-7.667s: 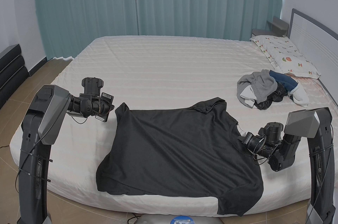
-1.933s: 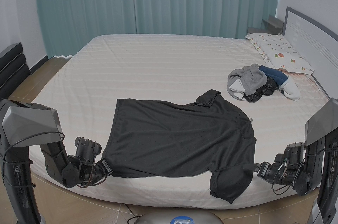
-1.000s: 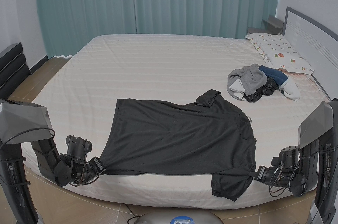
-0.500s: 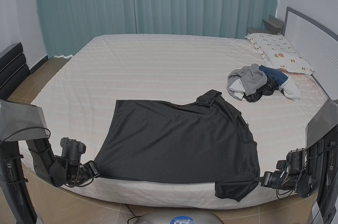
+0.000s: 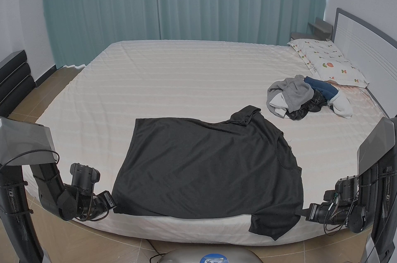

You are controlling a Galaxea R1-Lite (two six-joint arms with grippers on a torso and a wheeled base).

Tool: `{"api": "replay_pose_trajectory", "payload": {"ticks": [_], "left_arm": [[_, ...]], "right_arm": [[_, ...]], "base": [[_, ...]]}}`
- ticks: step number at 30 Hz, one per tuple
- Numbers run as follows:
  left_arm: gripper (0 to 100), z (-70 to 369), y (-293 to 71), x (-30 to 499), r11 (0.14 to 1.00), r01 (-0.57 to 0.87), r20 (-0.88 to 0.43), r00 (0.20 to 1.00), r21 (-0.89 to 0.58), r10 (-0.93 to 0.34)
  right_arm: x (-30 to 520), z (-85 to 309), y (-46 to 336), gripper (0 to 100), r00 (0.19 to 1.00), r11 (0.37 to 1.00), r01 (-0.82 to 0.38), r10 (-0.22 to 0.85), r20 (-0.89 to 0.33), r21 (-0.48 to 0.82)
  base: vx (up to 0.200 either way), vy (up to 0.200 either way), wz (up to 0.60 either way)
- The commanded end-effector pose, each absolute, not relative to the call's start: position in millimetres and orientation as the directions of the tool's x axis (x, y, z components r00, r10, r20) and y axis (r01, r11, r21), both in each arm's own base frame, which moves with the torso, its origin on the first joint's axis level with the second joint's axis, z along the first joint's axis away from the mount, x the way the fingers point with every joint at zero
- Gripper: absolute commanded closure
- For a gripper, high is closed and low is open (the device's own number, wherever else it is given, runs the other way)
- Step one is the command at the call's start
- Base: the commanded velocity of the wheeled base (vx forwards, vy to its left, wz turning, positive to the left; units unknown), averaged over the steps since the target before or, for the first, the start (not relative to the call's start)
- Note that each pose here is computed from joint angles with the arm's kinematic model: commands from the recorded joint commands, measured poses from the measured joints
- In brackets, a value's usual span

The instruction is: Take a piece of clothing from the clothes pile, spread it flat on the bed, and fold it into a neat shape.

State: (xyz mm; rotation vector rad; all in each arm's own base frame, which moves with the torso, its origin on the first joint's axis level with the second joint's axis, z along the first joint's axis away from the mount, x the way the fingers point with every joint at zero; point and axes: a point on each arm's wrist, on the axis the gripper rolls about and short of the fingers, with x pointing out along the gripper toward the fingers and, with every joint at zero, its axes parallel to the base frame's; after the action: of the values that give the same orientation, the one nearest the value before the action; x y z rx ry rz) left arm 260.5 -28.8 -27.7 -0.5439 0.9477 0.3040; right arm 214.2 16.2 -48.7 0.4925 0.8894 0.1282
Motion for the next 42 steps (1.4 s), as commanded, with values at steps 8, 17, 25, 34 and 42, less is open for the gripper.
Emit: {"api": "replay_pose_trajectory", "payload": {"ticks": [8,17,25,34,42], "left_arm": [[0,-21,-23,265,0.810,-0.479,-0.812,0.584,-0.337,0.008],[0,-5,-25,280,0.697,-0.449,-0.740,0.649,-0.559,-0.175],[0,-2,-24,288,0.679,-0.453,-0.721,0.674,-0.578,-0.164],[0,1,-18,294,0.634,-0.477,-0.703,0.695,-0.608,-0.151],[0,0,-17,296,0.627,-0.481,-0.700,0.698,-0.612,-0.148]], "right_arm": [[218,-36,13,0,0.681,0.870,0.081,0.308,-0.664,0.486],[240,-12,14,0,0.768,0.702,0.143,0.366,-0.526,0.697],[251,-10,15,0,0.784,0.574,0.212,0.383,-0.488,0.791],[258,-5,17,0,0.795,0.465,0.241,0.409,-0.448,0.852],[258,-7,18,0,0.788,0.470,0.245,0.413,-0.457,0.848]], "base": [[0.000,0.000,0.00],[0.000,0.000,0.00],[0.000,0.000,0.00],[0.000,0.000,0.00],[0.000,0.175,0.00]]}}
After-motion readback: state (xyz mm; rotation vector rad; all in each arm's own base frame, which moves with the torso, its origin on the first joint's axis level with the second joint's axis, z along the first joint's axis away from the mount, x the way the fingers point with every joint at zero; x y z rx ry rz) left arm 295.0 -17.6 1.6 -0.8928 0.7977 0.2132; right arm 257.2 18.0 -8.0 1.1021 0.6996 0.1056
